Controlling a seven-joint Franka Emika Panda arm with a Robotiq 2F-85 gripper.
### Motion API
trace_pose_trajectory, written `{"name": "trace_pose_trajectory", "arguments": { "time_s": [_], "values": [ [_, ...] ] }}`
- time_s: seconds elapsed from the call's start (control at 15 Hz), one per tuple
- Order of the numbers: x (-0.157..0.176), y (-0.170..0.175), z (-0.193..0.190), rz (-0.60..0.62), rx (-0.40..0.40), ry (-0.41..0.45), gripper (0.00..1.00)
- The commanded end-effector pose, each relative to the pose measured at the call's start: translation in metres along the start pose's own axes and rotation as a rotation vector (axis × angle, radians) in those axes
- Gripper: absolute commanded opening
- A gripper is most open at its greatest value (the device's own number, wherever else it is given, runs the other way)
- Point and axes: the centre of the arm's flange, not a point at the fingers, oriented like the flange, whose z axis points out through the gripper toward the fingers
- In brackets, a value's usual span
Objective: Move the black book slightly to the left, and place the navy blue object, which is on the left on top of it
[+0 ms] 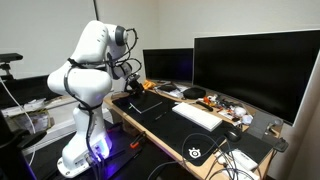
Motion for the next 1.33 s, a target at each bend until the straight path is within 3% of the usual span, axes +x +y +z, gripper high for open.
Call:
{"name": "trace_pose_trajectory", "arguments": {
  "time_s": [0.0, 0.2, 0.87, 1.27],
  "values": [
    [-0.001, 0.011, -0.012, -0.03, 0.044, 0.024, 0.86],
    [-0.01, 0.027, -0.027, -0.038, 0.103, 0.052, 1.0],
    [-0.072, 0.123, -0.079, -0.101, 0.355, 0.193, 1.0],
    [-0.094, 0.151, -0.083, -0.227, 0.495, 0.261, 1.0]
  ]
}}
